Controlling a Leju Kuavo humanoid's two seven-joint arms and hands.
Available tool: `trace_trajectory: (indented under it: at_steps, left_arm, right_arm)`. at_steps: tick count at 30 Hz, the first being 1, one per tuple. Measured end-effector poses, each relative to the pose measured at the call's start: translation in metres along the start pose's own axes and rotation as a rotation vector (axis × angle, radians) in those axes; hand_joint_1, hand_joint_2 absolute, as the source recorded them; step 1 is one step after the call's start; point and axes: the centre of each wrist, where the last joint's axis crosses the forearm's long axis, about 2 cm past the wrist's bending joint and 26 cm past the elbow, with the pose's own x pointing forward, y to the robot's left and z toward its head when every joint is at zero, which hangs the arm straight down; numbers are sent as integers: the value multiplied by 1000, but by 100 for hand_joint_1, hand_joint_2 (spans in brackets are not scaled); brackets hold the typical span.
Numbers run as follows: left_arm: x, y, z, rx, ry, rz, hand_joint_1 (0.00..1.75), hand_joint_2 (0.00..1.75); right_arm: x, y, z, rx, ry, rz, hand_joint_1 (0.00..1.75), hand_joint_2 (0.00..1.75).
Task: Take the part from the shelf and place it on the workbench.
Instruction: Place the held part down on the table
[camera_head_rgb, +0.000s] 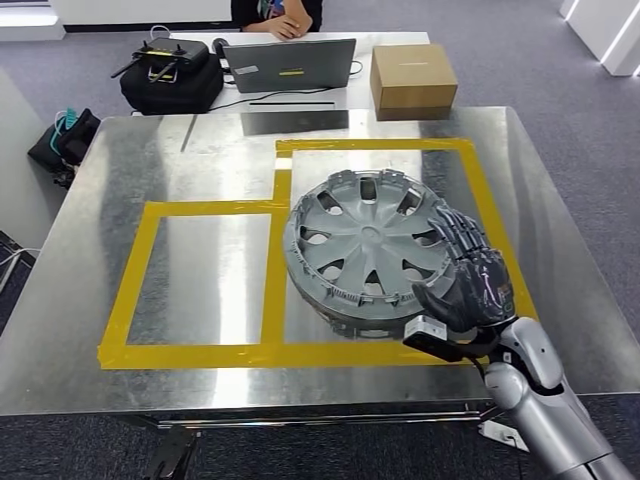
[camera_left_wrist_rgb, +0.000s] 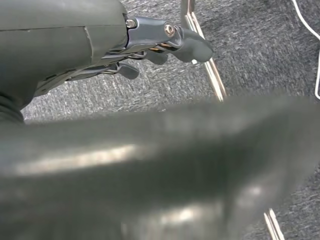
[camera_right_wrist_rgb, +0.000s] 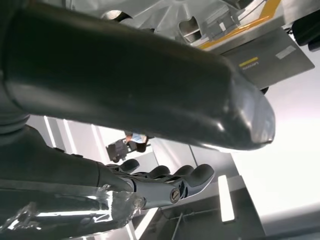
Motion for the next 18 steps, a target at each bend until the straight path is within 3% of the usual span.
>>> trace_trajectory:
  at_steps: [10, 15, 18]
  left_arm:
    - [-5, 1, 3, 19, 26, 17, 0, 0]
    - [-13, 2, 8, 73, 115, 42, 0, 0]
    - [-17, 2, 11, 132, 168, 31, 0, 0]
  right_arm:
    - [15, -2, 12, -98, 0, -82, 0, 0]
    - [52, -4, 22, -298, 21, -288, 0, 0]
    - [70, -4, 23, -344, 12, -338, 0, 0]
